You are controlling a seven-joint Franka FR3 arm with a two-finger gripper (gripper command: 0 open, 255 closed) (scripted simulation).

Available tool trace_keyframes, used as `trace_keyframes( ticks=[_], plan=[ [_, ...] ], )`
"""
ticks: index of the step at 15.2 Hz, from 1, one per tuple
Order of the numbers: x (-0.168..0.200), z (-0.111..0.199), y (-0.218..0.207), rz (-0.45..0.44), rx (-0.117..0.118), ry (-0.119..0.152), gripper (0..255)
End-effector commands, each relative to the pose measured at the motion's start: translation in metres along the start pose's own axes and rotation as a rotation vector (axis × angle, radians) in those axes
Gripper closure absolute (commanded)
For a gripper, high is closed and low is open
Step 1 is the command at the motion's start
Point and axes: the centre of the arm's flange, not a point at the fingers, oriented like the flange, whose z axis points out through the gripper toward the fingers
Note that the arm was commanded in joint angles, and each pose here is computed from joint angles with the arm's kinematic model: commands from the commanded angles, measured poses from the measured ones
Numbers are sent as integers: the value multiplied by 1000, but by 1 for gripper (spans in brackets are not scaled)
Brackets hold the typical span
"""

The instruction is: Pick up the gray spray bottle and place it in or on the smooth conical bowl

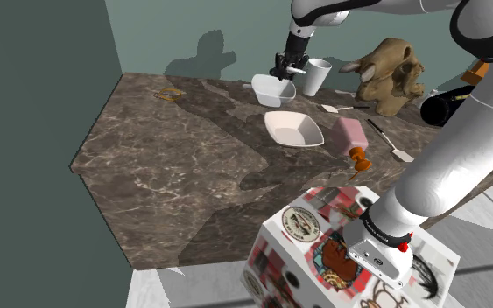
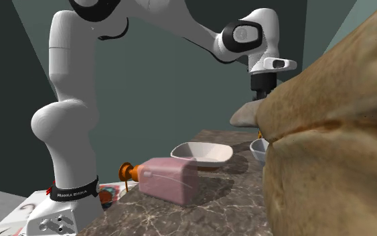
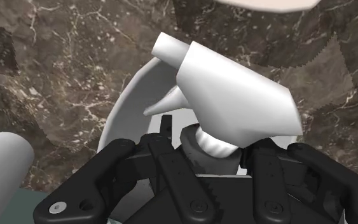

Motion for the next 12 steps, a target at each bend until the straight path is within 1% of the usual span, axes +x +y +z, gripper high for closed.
trace_keyframes(
  ticks=[1,10,12],
  plan=[
    [1,9,-4,1,0,0,255],
    [-2,57,-4,1,0,0,255],
    [-2,60,-4,1,0,0,255]
  ],
)
